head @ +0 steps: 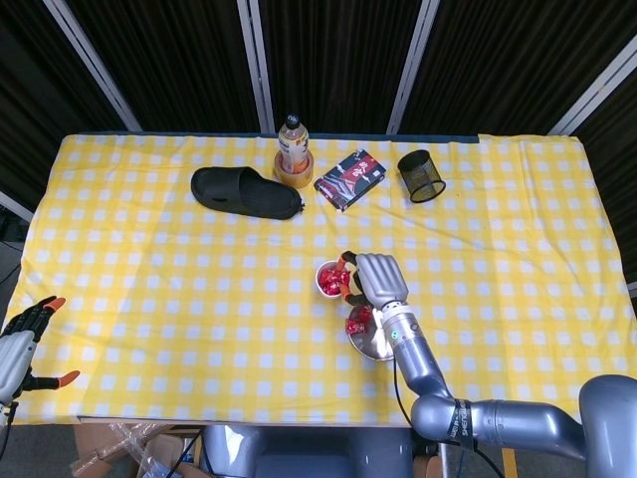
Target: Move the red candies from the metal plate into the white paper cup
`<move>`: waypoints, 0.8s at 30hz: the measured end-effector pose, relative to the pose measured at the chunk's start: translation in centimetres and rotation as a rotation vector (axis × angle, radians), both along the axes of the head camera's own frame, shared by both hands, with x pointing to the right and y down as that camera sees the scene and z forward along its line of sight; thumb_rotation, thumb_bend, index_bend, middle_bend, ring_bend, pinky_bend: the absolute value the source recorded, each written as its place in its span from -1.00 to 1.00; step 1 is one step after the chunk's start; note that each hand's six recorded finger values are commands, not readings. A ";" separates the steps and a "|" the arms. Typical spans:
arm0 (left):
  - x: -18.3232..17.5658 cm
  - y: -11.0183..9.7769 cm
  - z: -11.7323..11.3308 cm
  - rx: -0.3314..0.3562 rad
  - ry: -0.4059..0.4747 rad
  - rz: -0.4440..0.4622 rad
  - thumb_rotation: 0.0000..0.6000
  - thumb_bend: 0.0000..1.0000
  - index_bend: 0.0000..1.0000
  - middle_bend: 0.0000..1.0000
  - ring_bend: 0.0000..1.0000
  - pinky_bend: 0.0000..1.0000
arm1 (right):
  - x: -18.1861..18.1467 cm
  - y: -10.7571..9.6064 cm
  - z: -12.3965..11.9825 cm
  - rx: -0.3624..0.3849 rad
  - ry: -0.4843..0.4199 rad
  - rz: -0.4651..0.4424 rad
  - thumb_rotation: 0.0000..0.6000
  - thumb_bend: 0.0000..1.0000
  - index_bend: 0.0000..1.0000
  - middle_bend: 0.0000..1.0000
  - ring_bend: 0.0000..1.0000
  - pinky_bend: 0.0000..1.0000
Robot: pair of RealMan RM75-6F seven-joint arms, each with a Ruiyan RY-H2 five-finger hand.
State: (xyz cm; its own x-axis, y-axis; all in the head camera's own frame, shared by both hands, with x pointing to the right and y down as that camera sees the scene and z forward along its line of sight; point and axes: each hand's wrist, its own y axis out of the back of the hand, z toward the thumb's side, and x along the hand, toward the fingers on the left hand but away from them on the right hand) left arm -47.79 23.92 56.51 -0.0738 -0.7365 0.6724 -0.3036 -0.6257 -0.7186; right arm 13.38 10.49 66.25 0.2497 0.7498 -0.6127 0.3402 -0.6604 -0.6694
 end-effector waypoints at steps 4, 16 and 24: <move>0.0 0.0 0.0 0.002 0.003 0.001 1.00 -0.89 -1.00 -1.00 -1.00 -1.00 | 0.0 0.1 -0.8 0.009 -0.010 0.001 1.00 -0.09 -0.17 0.86 0.80 0.66; 0.2 0.0 -0.2 0.015 0.009 0.010 1.00 -0.89 -1.00 -1.00 -1.00 -1.00 | 1.9 1.5 -4.1 0.048 -0.043 0.013 1.00 -0.09 -0.20 0.85 0.74 0.59; 0.3 -0.1 -0.6 0.042 0.015 0.027 1.00 -0.89 -1.00 -1.00 -1.00 -1.00 | 6.9 3.1 -6.0 0.095 0.002 0.040 1.00 -0.11 -0.59 -0.10 -0.26 -0.11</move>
